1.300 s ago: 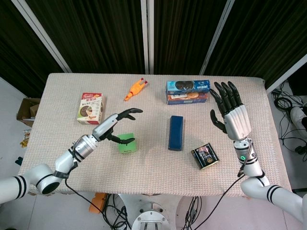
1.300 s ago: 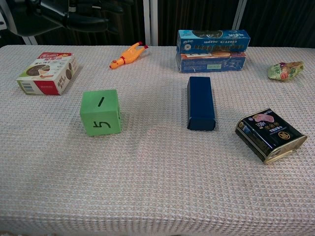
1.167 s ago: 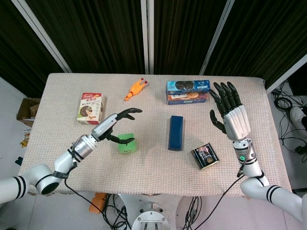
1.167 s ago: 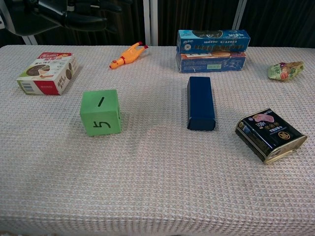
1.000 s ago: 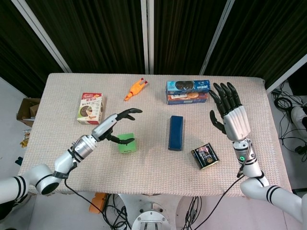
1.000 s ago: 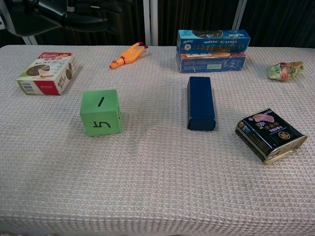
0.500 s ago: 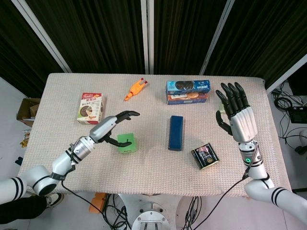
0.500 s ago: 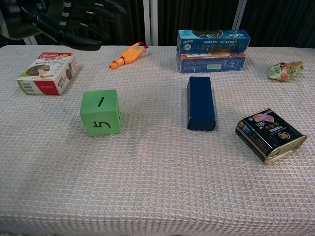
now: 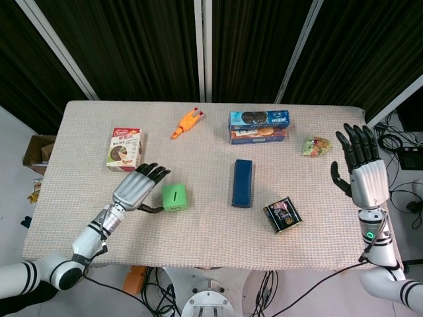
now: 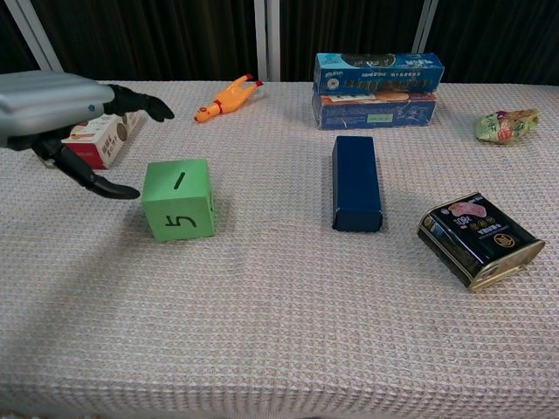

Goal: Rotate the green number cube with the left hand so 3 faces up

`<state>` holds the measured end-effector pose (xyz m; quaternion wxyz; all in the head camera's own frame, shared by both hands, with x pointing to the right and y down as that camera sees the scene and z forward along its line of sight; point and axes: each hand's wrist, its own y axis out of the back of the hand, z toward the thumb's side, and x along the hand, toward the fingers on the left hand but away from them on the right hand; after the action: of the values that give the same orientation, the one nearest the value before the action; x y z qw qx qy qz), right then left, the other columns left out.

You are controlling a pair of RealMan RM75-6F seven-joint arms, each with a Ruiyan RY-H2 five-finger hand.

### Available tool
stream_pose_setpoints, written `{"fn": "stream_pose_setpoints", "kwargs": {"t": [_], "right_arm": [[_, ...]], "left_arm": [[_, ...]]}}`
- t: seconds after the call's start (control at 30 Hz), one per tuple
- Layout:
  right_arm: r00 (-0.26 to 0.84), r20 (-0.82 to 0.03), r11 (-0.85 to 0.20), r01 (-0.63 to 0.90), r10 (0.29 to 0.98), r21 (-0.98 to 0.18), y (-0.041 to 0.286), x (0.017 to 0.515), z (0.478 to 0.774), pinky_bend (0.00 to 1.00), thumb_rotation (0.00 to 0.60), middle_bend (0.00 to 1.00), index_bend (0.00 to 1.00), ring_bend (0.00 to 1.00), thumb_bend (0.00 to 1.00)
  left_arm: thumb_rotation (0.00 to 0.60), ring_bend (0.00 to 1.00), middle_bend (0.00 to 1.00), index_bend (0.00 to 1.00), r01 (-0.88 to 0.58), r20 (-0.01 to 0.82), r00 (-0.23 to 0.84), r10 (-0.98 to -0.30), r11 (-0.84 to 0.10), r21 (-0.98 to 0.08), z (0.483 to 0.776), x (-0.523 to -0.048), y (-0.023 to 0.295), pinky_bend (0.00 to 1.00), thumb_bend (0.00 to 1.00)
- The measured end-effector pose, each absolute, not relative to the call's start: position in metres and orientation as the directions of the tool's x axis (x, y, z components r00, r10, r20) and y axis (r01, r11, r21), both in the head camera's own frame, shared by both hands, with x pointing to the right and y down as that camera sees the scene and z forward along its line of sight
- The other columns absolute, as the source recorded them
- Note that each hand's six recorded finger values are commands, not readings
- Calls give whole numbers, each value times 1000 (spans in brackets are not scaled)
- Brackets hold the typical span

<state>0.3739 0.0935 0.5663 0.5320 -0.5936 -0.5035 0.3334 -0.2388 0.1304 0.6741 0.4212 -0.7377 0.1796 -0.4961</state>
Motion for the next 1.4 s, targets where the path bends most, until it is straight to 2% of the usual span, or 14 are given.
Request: {"fn": "stream_pose_setpoints", "kwargs": {"t": [0.1, 0.27, 0.5, 0.73, 0.83, 0.87, 1.0, 1.1, 1.27, 1.4], "right_arm": [[205, 79, 38, 196, 975, -980, 108, 398, 571, 0, 600, 0, 0, 0, 477], [98, -4, -18, 134, 995, -991, 131, 434, 579, 0, 600, 0, 0, 0, 477], [54, -9, -14, 108, 999, -994, 138, 454, 581, 0, 600, 0, 0, 0, 477], [43, -14, -18, 102, 999, -995, 139, 460, 587, 0, 600, 0, 0, 0, 477], [39, -13, -17, 102, 999, -995, 140, 462, 588, 0, 600, 0, 0, 0, 477], [37, -13, -16, 103, 999, -995, 140, 463, 588, 0, 600, 0, 0, 0, 477], [29, -16, -19, 104, 999, -994, 140, 467, 589, 0, 600, 0, 0, 0, 477], [25, -19, -21, 104, 1000, -994, 141, 469, 590, 0, 600, 0, 0, 0, 477], [20, -21, -23, 103, 1000, -994, 141, 471, 592, 0, 600, 0, 0, 0, 477], [17, -23, -25, 99, 1000, -995, 141, 473, 593, 0, 600, 0, 0, 0, 477]], "left_arm": [[327, 91, 125, 109, 167, 632, 401, -663, -626, -762, 689, -238, 148, 178, 132], [285, 85, 118, 107, 161, 649, 395, -651, -646, -746, 696, -235, 158, 177, 132], [240, 82, 105, 105, 96, 602, 397, -692, -621, -778, 695, -220, 153, 177, 126], [237, 82, 105, 105, 100, 592, 390, -705, -607, -789, 698, -211, 149, 177, 127], [242, 82, 139, 104, 121, 596, 383, -706, -601, -790, 701, -208, 148, 177, 141], [251, 82, 154, 104, 128, 596, 381, -706, -598, -791, 701, -207, 147, 177, 147], [365, 81, 243, 104, 132, 594, 382, -708, -595, -793, 702, -200, 147, 176, 195], [420, 81, 261, 104, 135, 589, 392, -707, -589, -797, 701, -194, 147, 176, 208], [471, 81, 269, 104, 135, 576, 404, -711, -576, -806, 699, -186, 144, 176, 239], [592, 82, 315, 107, 136, 567, 409, -715, -567, -813, 695, -183, 143, 176, 287]]}}
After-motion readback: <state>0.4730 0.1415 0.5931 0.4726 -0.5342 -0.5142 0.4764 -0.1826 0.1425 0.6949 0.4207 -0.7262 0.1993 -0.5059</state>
